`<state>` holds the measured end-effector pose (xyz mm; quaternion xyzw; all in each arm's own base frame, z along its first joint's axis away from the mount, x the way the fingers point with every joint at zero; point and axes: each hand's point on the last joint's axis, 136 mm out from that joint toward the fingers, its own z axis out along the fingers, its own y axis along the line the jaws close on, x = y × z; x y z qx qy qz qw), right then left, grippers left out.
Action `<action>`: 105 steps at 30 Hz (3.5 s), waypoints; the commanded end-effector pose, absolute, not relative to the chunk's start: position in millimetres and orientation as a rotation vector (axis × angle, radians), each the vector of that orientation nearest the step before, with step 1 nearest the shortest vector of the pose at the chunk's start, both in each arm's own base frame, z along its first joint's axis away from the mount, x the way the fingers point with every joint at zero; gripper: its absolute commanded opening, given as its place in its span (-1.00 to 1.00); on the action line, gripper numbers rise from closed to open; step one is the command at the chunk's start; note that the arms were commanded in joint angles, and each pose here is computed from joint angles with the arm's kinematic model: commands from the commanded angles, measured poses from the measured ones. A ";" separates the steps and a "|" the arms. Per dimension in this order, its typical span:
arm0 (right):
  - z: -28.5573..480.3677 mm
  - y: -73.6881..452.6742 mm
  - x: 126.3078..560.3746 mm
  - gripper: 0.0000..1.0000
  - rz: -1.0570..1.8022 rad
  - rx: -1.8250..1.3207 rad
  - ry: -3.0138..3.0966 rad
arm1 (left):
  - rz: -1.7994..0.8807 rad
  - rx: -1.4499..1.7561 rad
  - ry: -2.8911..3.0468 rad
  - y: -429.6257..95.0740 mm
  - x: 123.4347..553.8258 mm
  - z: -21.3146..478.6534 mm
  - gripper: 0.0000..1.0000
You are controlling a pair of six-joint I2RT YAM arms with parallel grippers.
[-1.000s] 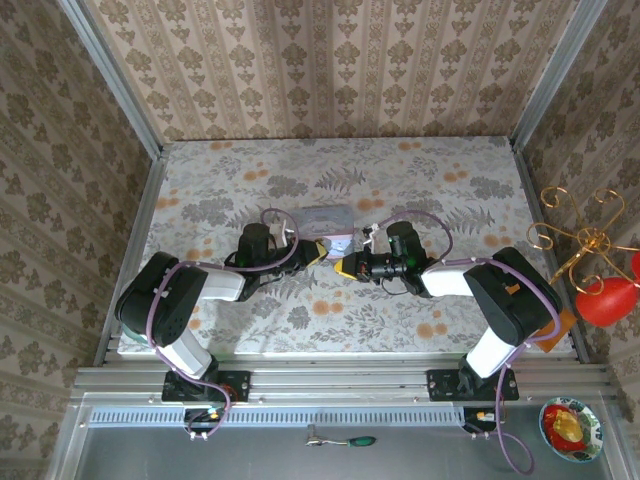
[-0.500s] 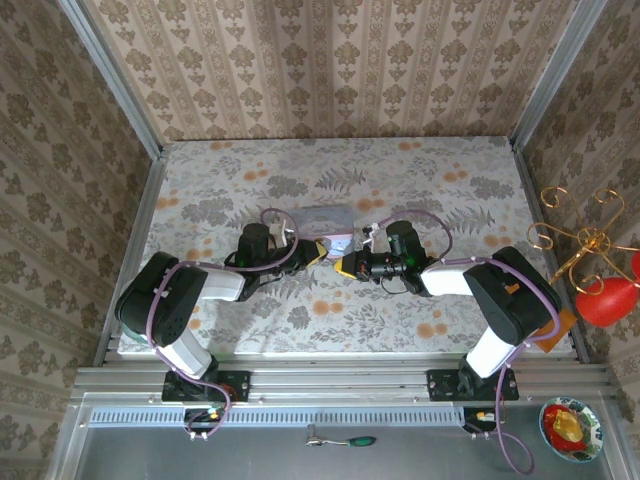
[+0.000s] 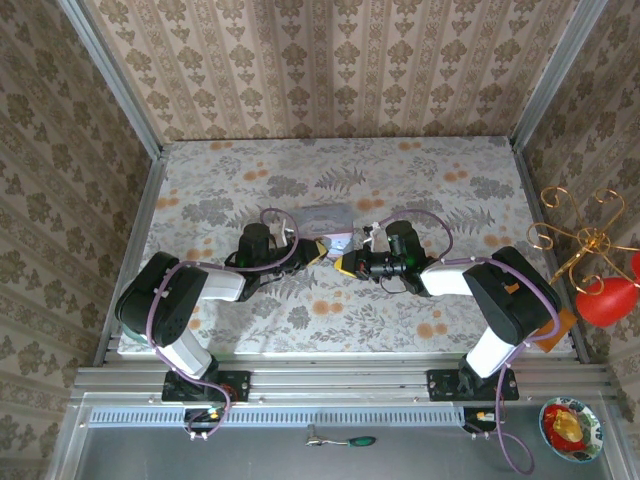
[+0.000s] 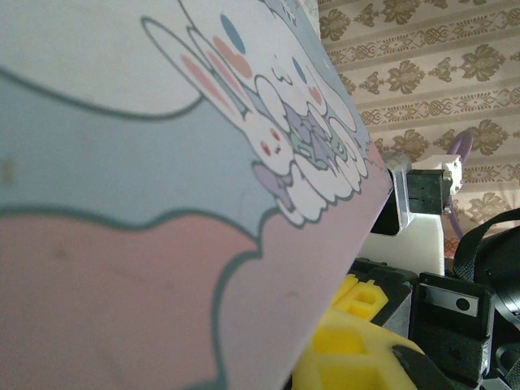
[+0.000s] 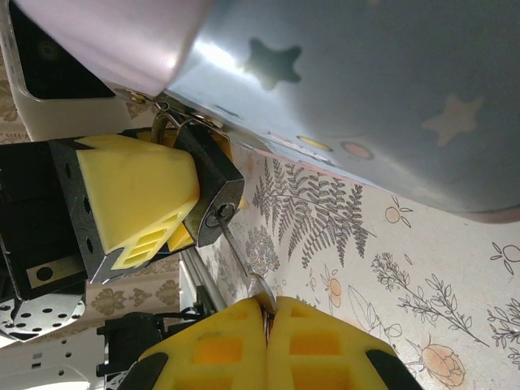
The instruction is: Unlock a padlock with a key
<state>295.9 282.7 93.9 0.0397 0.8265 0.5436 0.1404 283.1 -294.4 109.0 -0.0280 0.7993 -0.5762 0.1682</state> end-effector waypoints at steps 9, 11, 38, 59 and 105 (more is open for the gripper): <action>102.5 281.1 309.5 -1.00 1.538 0.143 2.318 | -1.712 0.021 2.237 -306.7 271.4 124.9 -0.90; 100.5 280.2 307.9 -1.00 1.534 0.146 2.322 | -1.710 0.015 2.237 -306.3 271.6 125.0 -0.90; 117.2 295.7 307.0 -1.00 1.587 0.091 2.301 | -1.736 0.059 2.264 -315.7 261.5 121.1 -0.91; 121.4 292.2 304.8 -1.00 1.501 0.053 2.315 | -1.719 0.073 2.281 -318.3 258.3 120.3 -0.87; 108.4 303.7 283.3 -1.00 1.476 -0.029 2.378 | -1.596 -0.010 2.317 -306.3 270.2 110.7 -0.49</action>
